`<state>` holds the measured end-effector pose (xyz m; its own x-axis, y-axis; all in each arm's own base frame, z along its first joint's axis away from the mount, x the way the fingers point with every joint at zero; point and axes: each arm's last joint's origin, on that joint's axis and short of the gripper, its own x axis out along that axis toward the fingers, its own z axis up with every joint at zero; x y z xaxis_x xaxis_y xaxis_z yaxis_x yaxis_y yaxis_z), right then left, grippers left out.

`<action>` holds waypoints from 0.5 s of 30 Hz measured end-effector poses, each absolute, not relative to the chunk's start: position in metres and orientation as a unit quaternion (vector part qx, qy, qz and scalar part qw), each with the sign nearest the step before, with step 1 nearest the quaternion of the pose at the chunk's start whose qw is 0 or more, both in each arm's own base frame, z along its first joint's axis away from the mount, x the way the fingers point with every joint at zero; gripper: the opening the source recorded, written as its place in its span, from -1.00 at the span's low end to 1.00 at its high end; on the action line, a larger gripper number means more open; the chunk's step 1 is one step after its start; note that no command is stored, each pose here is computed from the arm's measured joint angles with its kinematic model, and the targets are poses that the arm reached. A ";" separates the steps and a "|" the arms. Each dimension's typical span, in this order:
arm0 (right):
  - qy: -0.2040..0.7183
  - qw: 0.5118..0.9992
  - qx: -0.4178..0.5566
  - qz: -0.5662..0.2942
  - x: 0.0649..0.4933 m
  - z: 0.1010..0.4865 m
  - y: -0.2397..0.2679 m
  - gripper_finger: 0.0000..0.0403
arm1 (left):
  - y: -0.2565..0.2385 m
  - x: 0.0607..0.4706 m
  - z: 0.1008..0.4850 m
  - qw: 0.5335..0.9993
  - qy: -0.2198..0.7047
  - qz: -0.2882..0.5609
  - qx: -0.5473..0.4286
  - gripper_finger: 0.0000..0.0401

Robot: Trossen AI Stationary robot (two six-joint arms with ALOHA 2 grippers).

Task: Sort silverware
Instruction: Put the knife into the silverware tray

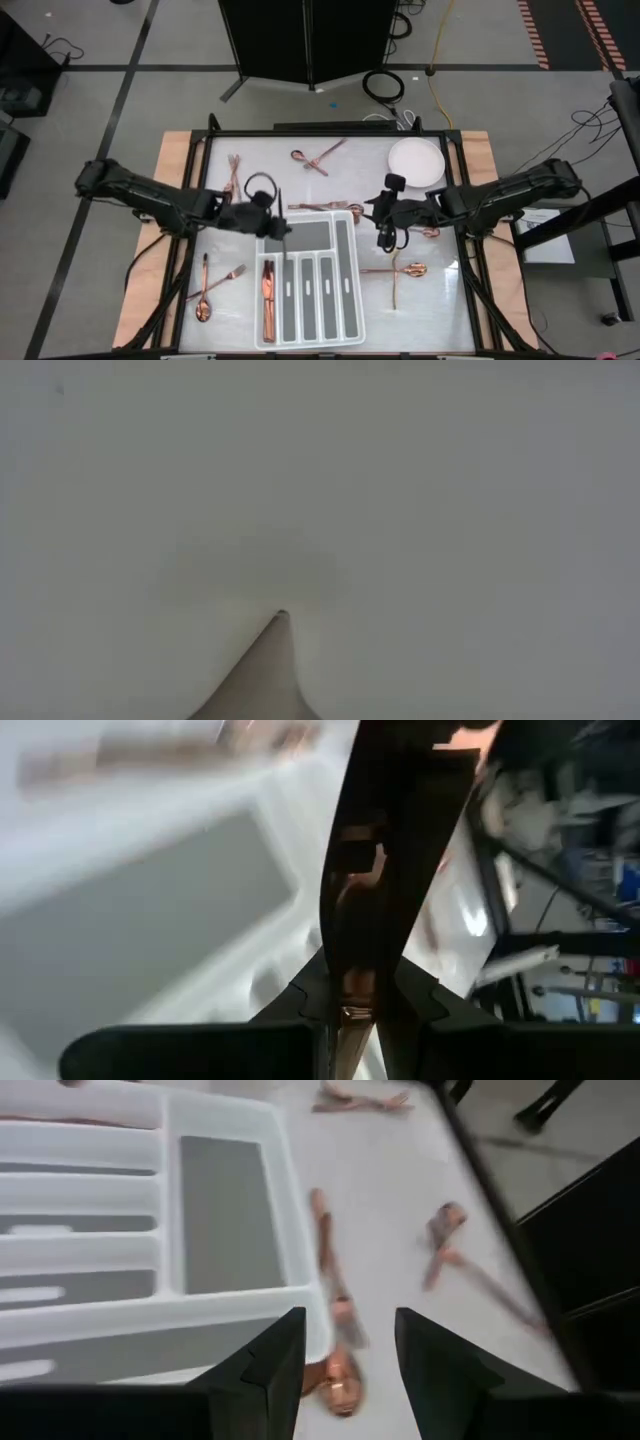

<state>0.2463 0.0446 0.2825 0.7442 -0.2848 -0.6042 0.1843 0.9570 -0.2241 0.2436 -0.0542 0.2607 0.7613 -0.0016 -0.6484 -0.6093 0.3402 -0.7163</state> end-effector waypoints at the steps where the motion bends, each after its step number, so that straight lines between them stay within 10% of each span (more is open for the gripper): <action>1: 0.340 0.930 -0.065 -0.124 0.247 0.280 0.045 -0.27 | -0.060 0.242 0.257 0.749 0.300 0.201 -0.556 -0.79; 15: 0.409 0.910 -0.047 -0.058 0.262 0.244 0.080 -0.27 | -0.167 0.226 0.202 0.575 0.411 0.253 -0.661 -0.79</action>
<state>0.2615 0.0797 0.2443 0.6595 -0.1439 -0.7378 0.0669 0.9888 -0.1331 0.2260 -0.1671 0.2022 0.5354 -0.2520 -0.8061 -0.8332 -0.0010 -0.5530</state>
